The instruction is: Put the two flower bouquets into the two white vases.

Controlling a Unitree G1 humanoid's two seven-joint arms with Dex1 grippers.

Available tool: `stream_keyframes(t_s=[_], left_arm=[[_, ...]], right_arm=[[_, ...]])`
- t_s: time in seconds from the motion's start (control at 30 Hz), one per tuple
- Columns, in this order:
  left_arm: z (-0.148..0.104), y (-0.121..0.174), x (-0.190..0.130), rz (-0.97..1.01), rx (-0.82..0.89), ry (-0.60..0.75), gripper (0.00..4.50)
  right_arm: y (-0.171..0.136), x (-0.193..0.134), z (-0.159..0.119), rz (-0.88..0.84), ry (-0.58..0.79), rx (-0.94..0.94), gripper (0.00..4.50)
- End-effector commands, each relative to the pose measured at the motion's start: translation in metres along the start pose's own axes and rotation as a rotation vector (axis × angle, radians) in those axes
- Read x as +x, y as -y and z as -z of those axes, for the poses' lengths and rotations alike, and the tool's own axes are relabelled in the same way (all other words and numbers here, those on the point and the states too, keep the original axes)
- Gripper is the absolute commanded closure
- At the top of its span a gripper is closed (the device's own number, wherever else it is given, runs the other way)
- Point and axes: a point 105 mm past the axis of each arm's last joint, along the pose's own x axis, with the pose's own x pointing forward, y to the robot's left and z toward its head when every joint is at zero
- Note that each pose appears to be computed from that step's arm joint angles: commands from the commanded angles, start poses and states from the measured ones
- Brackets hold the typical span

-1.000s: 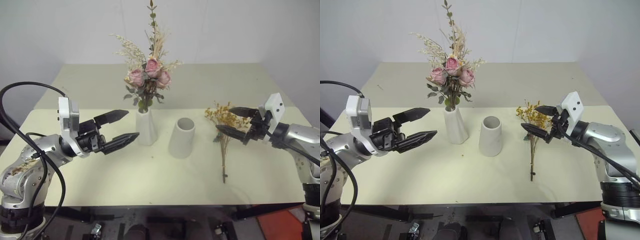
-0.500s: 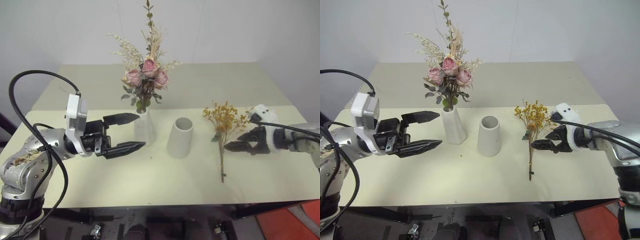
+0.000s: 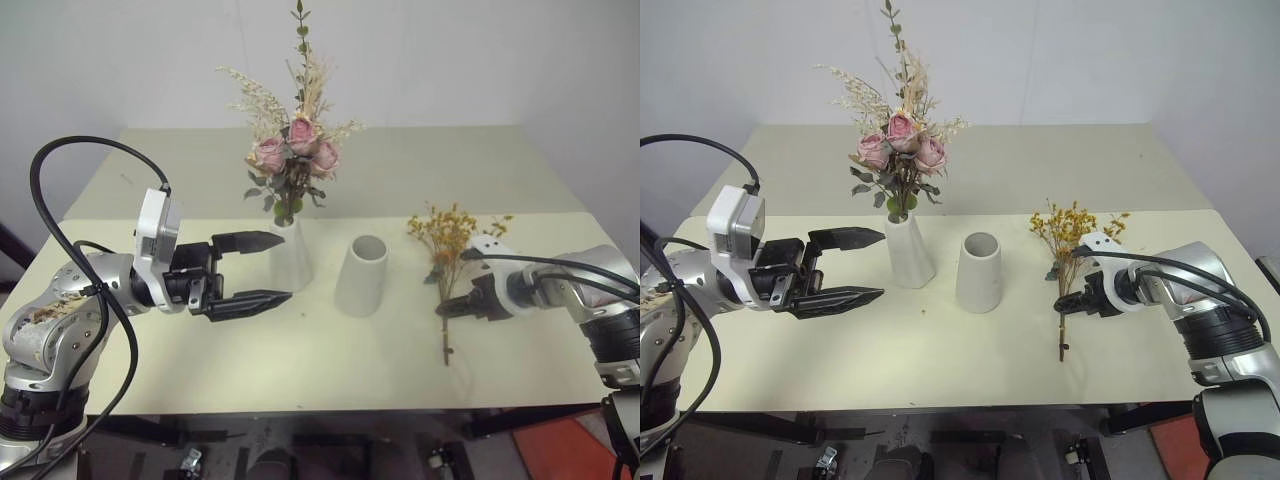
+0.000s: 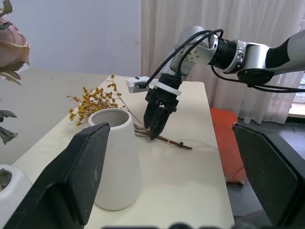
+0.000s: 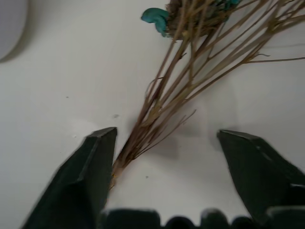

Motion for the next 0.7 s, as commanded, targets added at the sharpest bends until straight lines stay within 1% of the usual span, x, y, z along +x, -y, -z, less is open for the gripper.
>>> stream_keyframes(t_s=[0.03,0.23,0.3,0.4,0.5,0.6,0.7], left_arm=[[-0.007,0.0,-0.002,-0.002,0.043,-0.006,0.0],[-0.006,0.0,-0.003,-0.003,0.044,-0.008,0.0],[-0.006,0.0,-0.003,-0.003,0.045,-0.009,0.0],[-0.006,-0.001,-0.004,-0.004,0.048,-0.011,0.0],[-0.009,-0.005,-0.004,-0.012,0.059,-0.004,0.0],[-0.014,-0.011,-0.004,-0.034,0.077,0.017,0.0],[-0.018,-0.017,-0.002,-0.054,0.086,0.033,0.0]], right_arm=[[-0.003,0.002,-0.002,0.019,0.003,-0.044,1.85],[-0.001,0.001,-0.005,0.043,0.016,-0.058,3.9],[0.003,0.0,-0.006,0.064,0.027,-0.044,4.46],[0.011,-0.003,-0.011,0.11,0.046,0.005,4.46],[0.029,-0.011,-0.026,0.196,0.122,0.109,4.46],[0.045,-0.022,-0.047,0.265,0.296,0.19,4.46],[0.056,-0.043,-0.076,0.36,0.58,0.194,4.46]])
